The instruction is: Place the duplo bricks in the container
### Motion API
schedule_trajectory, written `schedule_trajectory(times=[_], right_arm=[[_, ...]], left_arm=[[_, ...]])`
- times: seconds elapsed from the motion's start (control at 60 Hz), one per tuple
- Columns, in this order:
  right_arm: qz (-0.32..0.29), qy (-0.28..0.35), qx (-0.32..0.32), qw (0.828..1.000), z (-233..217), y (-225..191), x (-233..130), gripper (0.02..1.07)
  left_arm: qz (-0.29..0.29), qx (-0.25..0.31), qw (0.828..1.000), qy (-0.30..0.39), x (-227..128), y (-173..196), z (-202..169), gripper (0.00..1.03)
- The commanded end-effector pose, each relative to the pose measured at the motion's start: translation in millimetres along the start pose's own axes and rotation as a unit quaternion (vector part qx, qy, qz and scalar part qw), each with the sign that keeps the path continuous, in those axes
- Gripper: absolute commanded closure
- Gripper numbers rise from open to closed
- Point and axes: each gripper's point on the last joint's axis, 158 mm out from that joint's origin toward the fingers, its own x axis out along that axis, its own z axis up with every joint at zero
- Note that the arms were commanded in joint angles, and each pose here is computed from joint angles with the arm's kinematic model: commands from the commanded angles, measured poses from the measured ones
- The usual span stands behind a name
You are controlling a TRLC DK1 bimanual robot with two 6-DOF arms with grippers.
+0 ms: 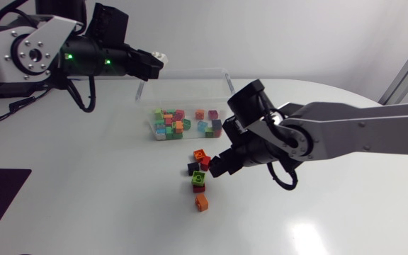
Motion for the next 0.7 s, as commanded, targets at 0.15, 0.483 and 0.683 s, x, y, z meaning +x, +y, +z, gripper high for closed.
schedule_trajectory(times=[0.15,0.483,0.683], right_arm=[[-0.001,-0.045,0.000,0.999,34.1,-8.7,-46.4,0.80],[0.002,-0.106,0.012,0.994,84.9,-16.0,-90.9,0.79],[0.006,-0.141,0.015,0.990,112.0,-16.2,-110.6,0.79]], left_arm=[[-0.001,-0.014,1.000,0.000,40.0,14.1,12.3,0.93],[0.013,-0.026,0.999,0.022,90.4,44.9,4.9,0.92],[0.033,-0.033,0.998,0.039,113.1,68.4,-5.7,0.92]])
